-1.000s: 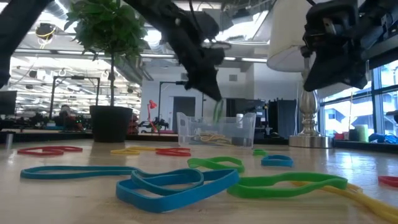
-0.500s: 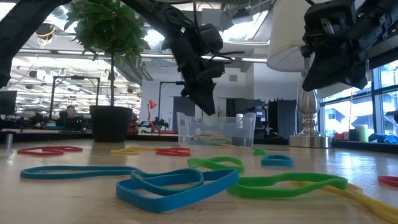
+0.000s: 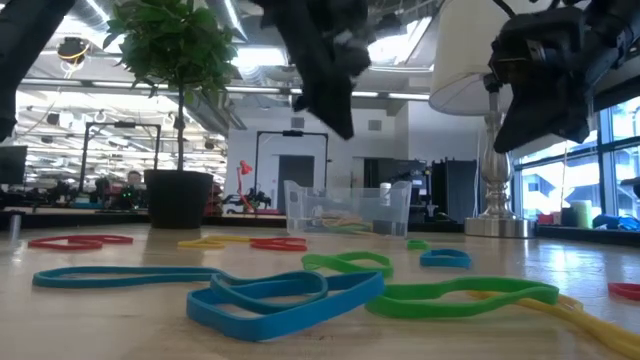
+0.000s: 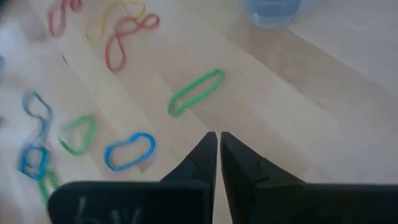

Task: Pick and place rubber bands into bin
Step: Put the blue rubber band into the transparent bin

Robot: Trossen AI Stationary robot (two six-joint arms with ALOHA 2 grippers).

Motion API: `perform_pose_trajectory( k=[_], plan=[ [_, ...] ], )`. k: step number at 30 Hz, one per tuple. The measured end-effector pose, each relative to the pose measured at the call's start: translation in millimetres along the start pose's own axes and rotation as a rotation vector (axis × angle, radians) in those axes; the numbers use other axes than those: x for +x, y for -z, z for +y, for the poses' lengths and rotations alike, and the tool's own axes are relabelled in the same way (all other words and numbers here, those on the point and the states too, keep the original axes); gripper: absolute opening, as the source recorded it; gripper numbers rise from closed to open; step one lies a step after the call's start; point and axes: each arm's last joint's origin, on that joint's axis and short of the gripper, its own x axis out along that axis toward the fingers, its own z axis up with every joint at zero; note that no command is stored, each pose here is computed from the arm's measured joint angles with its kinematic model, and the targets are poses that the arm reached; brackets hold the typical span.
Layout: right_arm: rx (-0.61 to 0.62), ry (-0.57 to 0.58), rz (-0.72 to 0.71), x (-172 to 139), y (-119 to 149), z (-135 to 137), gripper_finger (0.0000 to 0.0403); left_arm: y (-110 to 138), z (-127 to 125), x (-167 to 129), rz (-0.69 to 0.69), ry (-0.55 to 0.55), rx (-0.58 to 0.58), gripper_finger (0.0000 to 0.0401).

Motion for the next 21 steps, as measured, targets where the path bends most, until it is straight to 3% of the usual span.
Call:
perform_pose_trajectory(
  k=[3, 9, 16, 21],
  plan=[
    [-0.072, 0.009, 0.007, 0, 1, -1, 0.0026, 3, -24, -16, -0.025, 0.022, 0.042, 0.0006],
    [-0.165, 0.010, 0.012, 1, 1, 0, 0.0026, 29, -75, -31, 0.082, 0.084, 0.115, 0.0001],
    [-0.302, -0.044, -0.006, 2, -1, 5, 0.0023, 83, -131, -27, 0.213, 0.113, 0.165, 0.0001],
    [-0.284, -0.120, 0.051, 5, -2, 15, 0.0005, 126, -155, -17, 0.228, 0.086, 0.170, 0.0001]
  ],
)
